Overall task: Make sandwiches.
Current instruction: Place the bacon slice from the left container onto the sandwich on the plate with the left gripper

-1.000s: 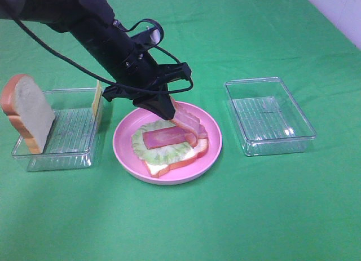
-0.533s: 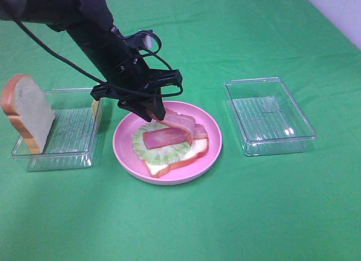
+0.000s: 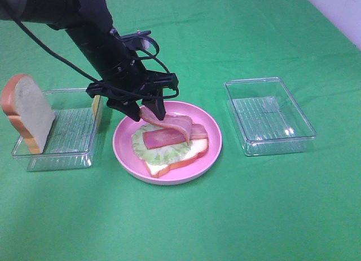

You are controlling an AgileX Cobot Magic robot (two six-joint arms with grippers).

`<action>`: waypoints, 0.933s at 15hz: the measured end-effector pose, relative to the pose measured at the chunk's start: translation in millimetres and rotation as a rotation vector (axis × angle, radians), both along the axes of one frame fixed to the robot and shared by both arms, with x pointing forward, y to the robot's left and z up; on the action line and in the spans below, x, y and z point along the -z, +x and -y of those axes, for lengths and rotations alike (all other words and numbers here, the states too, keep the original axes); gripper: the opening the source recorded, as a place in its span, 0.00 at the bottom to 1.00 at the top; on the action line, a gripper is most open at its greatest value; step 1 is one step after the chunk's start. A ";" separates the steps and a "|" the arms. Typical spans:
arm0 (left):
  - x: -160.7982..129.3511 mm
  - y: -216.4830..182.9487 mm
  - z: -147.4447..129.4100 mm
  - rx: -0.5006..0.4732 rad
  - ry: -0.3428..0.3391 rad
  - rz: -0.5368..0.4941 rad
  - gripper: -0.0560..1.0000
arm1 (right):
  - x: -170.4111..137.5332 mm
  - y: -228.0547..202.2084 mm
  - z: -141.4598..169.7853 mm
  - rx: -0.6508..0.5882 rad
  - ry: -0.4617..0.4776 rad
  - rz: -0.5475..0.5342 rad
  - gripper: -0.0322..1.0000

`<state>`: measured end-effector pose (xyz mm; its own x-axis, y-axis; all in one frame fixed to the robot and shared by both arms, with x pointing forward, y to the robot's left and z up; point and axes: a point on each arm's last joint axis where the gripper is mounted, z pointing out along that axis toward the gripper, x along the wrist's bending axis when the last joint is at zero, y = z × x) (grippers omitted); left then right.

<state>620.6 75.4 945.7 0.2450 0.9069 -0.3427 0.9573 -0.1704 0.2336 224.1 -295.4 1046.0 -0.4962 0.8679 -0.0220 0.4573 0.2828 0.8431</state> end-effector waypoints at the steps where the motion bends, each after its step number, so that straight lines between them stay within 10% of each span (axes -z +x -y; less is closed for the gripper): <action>1: 0.2 0.9 -1.0 0.006 0.013 0.013 0.58 | 0.0 0.0 0.0 0.000 0.000 0.000 0.74; 9: -1.0 3.3 -0.7 0.001 0.010 0.038 0.78 | 0.0 0.0 0.0 0.000 0.000 0.000 0.74; 14: -50.7 9.5 4.3 0.031 -0.032 0.105 0.82 | 0.0 0.0 0.0 0.000 0.000 0.000 0.74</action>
<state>630.1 71.1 996.4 0.3088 0.8872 -0.3428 0.9218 -0.1902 0.3379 224.1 -295.4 1046.0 -0.4962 0.8679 -0.0220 0.4573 0.2828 0.8431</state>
